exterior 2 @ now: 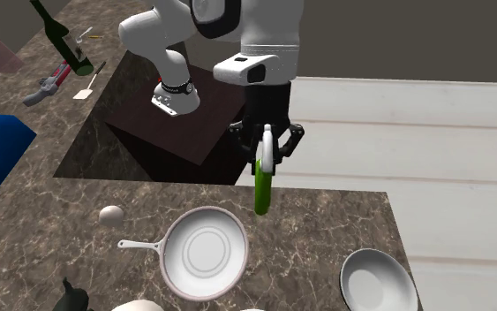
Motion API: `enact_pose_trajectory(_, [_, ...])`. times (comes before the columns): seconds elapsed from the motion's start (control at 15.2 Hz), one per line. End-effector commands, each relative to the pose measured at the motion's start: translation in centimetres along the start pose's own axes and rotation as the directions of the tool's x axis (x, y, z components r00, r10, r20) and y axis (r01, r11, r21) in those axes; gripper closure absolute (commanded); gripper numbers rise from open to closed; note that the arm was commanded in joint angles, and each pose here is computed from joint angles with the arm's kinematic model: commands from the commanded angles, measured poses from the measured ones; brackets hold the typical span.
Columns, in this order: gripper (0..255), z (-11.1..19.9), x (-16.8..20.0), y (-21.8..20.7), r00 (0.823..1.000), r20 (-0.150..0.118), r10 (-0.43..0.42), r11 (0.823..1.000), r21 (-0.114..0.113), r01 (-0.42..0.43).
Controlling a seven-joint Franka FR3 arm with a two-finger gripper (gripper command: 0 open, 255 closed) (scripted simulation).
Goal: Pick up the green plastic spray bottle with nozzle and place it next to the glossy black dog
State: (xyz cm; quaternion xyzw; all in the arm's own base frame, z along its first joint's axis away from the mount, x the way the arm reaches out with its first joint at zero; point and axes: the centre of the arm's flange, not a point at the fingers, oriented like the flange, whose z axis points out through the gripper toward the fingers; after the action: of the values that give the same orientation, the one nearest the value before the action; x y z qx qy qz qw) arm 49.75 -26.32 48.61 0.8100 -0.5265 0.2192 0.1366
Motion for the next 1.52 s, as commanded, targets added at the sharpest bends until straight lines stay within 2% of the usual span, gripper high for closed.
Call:
enact_pose_trajectory(0.0, [255,-0.9,0.6,-0.1,1.000,0.000,0.000,1.000,0.000,0.000])
enact_pose_trajectory(0.99, [255,-7.6,4.4,-0.2,1.000,0.000,0.000,1.000,0.000,0.000])
enact_pose_trajectory(1.45, [255,-6.4,6.9,8.7,1.000,0.000,0.000,1.000,0.000,0.000])
